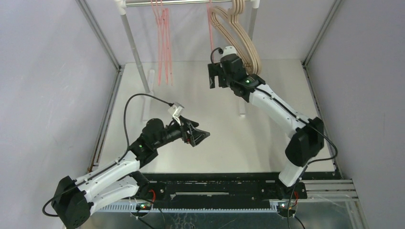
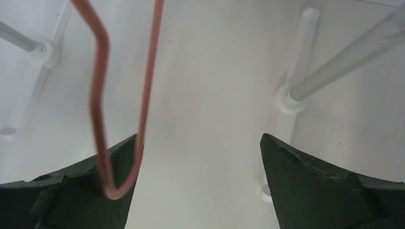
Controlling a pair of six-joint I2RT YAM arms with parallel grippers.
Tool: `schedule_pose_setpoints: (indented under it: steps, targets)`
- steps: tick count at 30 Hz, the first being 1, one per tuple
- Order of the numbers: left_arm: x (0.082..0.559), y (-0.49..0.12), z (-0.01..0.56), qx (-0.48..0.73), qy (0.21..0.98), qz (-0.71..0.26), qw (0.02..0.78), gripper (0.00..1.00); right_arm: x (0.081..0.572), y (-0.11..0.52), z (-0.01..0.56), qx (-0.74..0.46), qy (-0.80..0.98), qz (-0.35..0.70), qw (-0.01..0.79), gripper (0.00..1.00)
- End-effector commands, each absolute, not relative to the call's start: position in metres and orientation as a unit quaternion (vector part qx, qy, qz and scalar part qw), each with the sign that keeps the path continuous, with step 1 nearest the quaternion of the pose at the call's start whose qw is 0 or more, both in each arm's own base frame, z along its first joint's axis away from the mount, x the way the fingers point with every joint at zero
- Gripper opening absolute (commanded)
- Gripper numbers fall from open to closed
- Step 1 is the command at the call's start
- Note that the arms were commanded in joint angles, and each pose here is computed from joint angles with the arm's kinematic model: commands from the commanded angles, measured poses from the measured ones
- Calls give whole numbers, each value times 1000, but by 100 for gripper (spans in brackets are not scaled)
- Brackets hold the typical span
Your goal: Organize the hangers
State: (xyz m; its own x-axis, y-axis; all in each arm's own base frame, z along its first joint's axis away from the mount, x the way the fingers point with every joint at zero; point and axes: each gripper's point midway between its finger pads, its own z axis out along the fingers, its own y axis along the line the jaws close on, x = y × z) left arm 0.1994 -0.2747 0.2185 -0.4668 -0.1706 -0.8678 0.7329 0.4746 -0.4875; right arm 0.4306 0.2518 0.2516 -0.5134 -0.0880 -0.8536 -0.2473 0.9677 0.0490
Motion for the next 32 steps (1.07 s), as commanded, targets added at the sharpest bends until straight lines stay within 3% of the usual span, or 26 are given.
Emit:
schedule_pose_setpoints:
  steps: [1, 8, 18, 32]
  targets:
    - [219, -263, 218, 189, 723, -420, 514, 99, 403, 243, 317, -80, 819, 123, 555, 100]
    - [234, -244, 200, 172, 752, -353, 530, 99, 342, 217, 299, -81, 810, 144, 563, 100]
    - [244, -225, 163, 159, 791, -282, 519, 99, 282, 173, 217, -46, 841, 146, 520, 100]
    - [248, -221, 146, 163, 804, -258, 510, 99, 267, 149, 164, -19, 849, 137, 510, 100]
